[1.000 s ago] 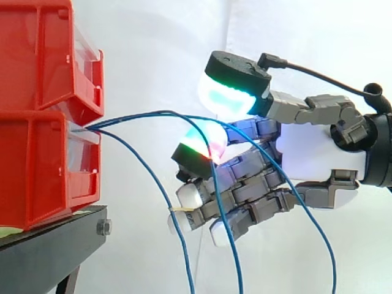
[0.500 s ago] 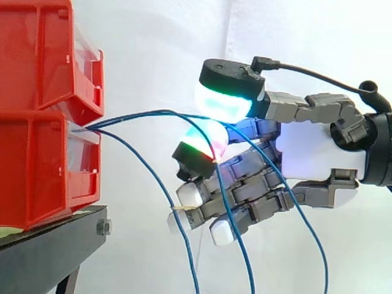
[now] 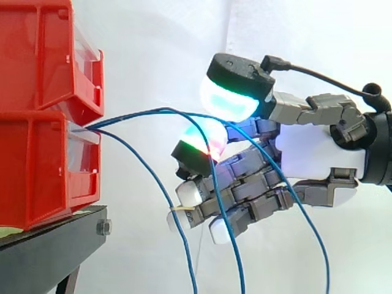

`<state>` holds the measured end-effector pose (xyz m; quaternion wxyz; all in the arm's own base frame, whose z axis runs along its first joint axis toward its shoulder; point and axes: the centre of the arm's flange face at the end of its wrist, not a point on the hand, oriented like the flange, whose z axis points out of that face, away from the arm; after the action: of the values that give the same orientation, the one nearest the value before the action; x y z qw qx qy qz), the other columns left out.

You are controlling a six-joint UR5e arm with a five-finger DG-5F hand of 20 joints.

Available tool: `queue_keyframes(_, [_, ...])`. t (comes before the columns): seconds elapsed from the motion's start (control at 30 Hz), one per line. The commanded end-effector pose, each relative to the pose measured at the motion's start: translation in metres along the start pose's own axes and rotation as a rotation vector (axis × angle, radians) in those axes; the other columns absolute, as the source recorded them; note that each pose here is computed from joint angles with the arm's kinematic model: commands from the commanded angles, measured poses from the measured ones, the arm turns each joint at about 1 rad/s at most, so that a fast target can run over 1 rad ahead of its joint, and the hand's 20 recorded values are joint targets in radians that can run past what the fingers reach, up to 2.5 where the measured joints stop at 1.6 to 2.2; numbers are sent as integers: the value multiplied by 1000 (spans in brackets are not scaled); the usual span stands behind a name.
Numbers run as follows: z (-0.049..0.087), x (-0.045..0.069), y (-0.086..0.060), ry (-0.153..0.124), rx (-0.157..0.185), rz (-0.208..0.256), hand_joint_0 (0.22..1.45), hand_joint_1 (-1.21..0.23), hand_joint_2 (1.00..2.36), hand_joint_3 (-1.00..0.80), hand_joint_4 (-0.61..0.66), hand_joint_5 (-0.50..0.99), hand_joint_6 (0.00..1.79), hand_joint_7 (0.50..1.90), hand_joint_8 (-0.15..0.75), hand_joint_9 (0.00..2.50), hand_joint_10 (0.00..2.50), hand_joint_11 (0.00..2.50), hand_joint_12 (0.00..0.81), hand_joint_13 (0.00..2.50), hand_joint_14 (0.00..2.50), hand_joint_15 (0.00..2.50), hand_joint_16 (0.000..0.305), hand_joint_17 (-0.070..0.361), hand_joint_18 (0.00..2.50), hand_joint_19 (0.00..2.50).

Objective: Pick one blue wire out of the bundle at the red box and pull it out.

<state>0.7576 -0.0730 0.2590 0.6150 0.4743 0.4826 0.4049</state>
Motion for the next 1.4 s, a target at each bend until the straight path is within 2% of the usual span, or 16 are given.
queue_keyframes(0.0, [0, 0, 0, 0, 0, 0, 507, -599, 1001, -478, 312, -117, 737, 1123, 404, 949, 16, 591, 477, 620, 8, 255, 65, 146, 730, 517])
queue_keyframes(0.07, [0, 0, 0, 0, 1, 0, 523, -540, 1003, -464, 306, -103, 703, 1158, 395, 976, 16, 572, 471, 629, 8, 255, 63, 142, 731, 529])
queue_keyframes(0.23, [0, 0, 0, 0, 1, 0, 590, -503, 1011, -369, 286, -93, 680, 1213, 391, 1003, 16, 577, 456, 643, 8, 259, 60, 135, 724, 543])
queue_keyframes(0.7, [0, 0, 0, 0, 1, 0, 573, -654, 1019, -185, 275, -136, 791, 1125, 407, 962, 17, 608, 467, 633, 8, 249, 61, 137, 742, 518])
queue_keyframes(0.93, [0, 0, 0, 0, 1, -2, 575, -679, 1021, -127, 288, -143, 826, 1108, 407, 957, 16, 611, 472, 629, 9, 245, 62, 139, 747, 505])
queue_keyframes(1.1, [-1, -4, 9, -3, -7, -4, 583, -672, 1022, -95, 279, -144, 844, 1112, 413, 960, 17, 613, 472, 630, 8, 248, 62, 139, 749, 502])
queue_keyframes(1.17, [-3, -6, 12, -2, 3, -12, 583, -671, 1023, -88, 277, -144, 846, 1126, 414, 961, 16, 613, 472, 630, 8, 241, 62, 139, 752, 503])
queue_keyframes(1.23, [-9, -12, 15, 14, 48, -30, 585, -669, 1022, -89, 275, -145, 848, 1122, 412, 962, 14, 617, 471, 629, 9, 245, 62, 139, 752, 493])
queue_keyframes(1.27, [-13, -14, 18, 30, 71, -41, 585, -668, 1023, -85, 279, -145, 850, 1116, 413, 962, 16, 616, 471, 627, 8, 248, 62, 139, 751, 493])
queue_keyframes(1.33, [-17, -16, 20, 45, 96, -54, 585, -666, 1023, -85, 277, -145, 851, 1113, 410, 963, 14, 611, 471, 627, 8, 248, 62, 139, 749, 495])
queue_keyframes(1.37, [-21, -20, 23, 55, 121, -65, 585, -666, 1023, -84, 278, -145, 852, 1112, 414, 962, 14, 617, 471, 624, 8, 243, 62, 139, 743, 493])
